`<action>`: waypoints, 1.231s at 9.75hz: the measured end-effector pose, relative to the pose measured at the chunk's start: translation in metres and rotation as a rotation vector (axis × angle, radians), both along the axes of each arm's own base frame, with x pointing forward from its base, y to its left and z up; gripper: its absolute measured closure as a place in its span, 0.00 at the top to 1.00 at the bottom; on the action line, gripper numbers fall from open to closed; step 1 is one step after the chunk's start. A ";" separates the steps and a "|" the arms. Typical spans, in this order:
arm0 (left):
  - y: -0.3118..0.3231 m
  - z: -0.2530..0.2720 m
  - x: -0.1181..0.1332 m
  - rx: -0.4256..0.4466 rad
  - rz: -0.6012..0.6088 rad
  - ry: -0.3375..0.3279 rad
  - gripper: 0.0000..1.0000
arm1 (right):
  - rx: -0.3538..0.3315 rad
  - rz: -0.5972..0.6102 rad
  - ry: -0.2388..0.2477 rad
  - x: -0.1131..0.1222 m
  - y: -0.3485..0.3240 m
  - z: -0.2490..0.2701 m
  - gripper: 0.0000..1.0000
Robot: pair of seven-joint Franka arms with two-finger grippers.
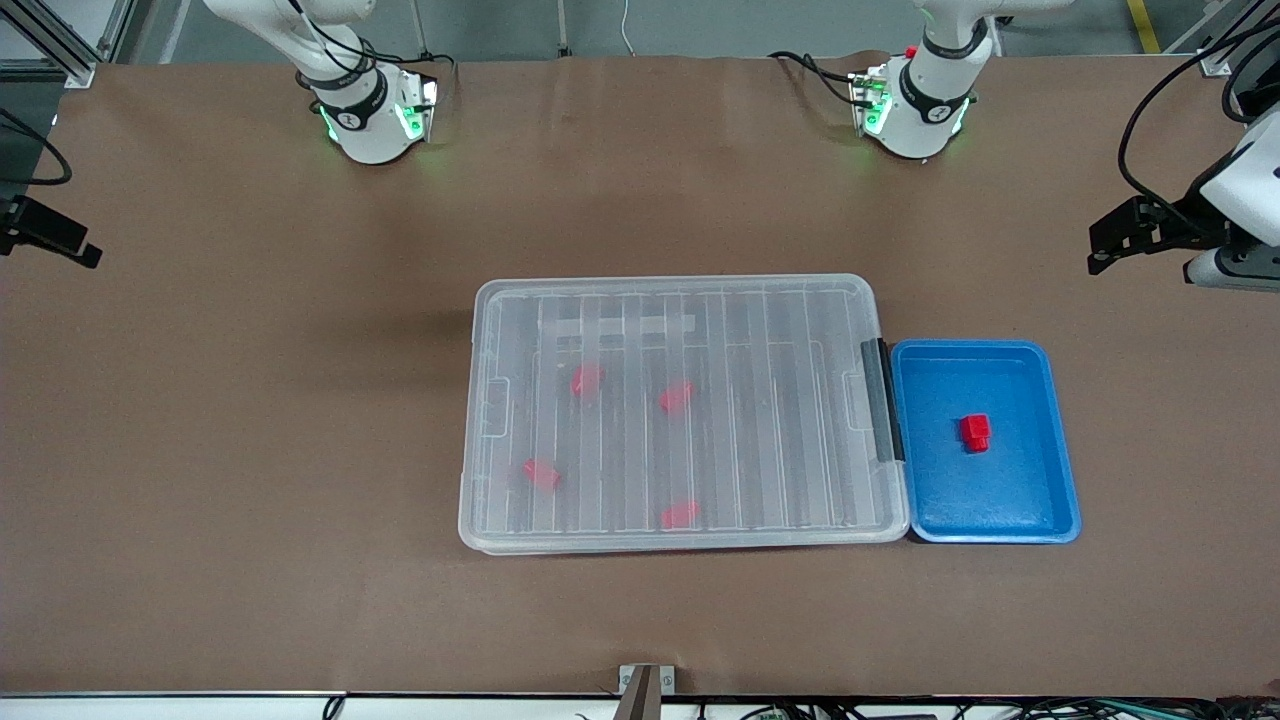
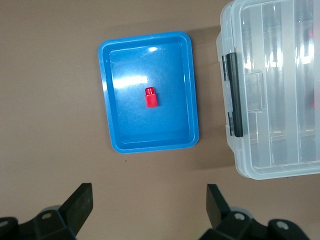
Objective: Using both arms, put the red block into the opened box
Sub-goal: 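Reach the left gripper to the red block while the right gripper reaches the lid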
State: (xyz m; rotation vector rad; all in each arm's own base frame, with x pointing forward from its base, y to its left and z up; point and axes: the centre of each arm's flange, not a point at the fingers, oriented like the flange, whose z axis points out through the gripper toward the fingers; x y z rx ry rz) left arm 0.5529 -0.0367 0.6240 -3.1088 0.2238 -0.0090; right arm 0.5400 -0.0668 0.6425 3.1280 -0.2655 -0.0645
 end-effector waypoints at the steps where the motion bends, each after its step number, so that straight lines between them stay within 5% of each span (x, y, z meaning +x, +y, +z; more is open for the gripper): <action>1: 0.000 0.000 0.000 0.000 0.000 0.000 1.00 | 0.000 0.000 0.000 0.000 0.000 0.000 1.00; 7: -0.002 0.009 0.001 -0.027 0.003 -0.021 1.00 | 0.011 0.072 -0.002 0.005 0.036 -0.001 1.00; 9: -0.004 0.012 0.001 -0.028 0.001 -0.027 1.00 | 0.013 0.151 -0.033 0.029 0.103 -0.023 1.00; 12: -0.008 -0.021 0.007 -0.028 -0.006 -0.011 1.00 | 0.071 0.095 -0.081 0.079 0.257 -0.122 1.00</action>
